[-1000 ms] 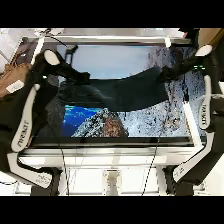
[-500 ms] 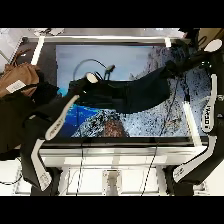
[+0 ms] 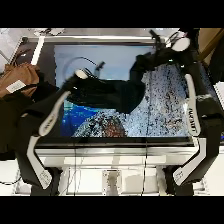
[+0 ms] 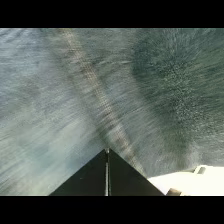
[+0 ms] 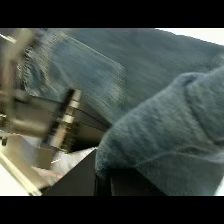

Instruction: Fold the clothes and pants, and hang the long-sleeved shirts on hangers.

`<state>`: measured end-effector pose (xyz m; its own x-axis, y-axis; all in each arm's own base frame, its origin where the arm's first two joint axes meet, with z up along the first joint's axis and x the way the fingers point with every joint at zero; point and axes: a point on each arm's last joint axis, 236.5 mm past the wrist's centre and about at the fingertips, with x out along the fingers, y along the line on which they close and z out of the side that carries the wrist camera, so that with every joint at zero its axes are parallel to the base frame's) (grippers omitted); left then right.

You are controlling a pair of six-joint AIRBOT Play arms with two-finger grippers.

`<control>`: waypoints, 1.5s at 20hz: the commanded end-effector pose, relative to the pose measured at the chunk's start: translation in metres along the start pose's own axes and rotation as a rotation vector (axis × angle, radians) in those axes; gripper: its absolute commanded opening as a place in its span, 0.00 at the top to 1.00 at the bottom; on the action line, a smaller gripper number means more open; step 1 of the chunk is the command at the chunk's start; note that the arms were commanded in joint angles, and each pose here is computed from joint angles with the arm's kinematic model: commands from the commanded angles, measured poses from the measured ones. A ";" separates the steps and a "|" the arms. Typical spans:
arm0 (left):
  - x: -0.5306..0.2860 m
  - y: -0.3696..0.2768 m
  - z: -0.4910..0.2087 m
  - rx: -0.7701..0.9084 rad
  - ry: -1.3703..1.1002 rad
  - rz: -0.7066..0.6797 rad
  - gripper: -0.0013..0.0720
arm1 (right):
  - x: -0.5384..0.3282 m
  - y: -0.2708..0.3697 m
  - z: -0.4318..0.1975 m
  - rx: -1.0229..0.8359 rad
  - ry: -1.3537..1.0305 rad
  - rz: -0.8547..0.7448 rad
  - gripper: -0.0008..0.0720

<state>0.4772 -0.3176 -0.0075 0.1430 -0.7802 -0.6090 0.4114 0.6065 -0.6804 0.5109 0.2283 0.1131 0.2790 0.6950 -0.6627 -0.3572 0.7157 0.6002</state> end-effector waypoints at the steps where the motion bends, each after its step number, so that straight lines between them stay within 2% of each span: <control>1: -0.108 0.039 0.009 -0.018 -0.009 0.131 0.95 | 0.064 0.051 0.008 -0.058 -0.071 0.040 0.96; 3: -0.161 0.053 0.013 -0.010 -0.045 0.207 0.95 | 0.114 0.084 -0.006 -0.094 -0.070 0.073 0.96; 6: -0.208 0.056 0.015 -0.015 -0.094 0.246 0.95 | 0.185 0.128 -0.027 -0.130 -0.116 0.111 0.96; 12: -0.220 0.063 0.004 -0.006 -0.058 0.291 0.95 | 0.266 0.177 -0.050 -0.101 -0.270 0.171 0.96; 13: -0.220 0.063 0.004 -0.006 -0.056 0.291 0.95 | 0.265 0.179 -0.043 -0.098 -0.309 0.170 0.86; 15: -0.220 0.062 0.001 -0.007 -0.045 0.287 0.95 | 0.253 0.177 -0.026 -0.079 -0.347 0.176 0.20; 17: -0.221 0.062 -0.006 -0.013 -0.019 0.284 0.95 | 0.231 0.146 -0.013 -0.111 -0.297 0.127 0.18; 20: -0.226 0.065 -0.014 -0.011 0.008 0.277 0.95 | 0.175 0.051 -0.012 -0.134 -0.099 -0.030 0.18; 25: -0.228 0.066 -0.013 -0.015 0.002 0.280 0.95 | 0.103 -0.095 -0.043 0.106 0.122 -0.161 0.18; 27: -0.227 0.066 -0.013 -0.015 0.003 0.279 0.95 | 0.100 -0.120 -0.065 0.211 0.175 -0.149 0.17; 30: -0.227 0.066 -0.012 -0.015 0.002 0.279 0.95 | 0.122 -0.112 -0.090 0.332 0.236 0.003 0.12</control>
<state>0.4604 -0.0989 0.0806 0.2459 -0.5831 -0.7743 0.3435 0.7994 -0.4929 0.5267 0.2297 -0.0587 0.1613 0.6078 -0.7775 -0.1360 0.7940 0.5925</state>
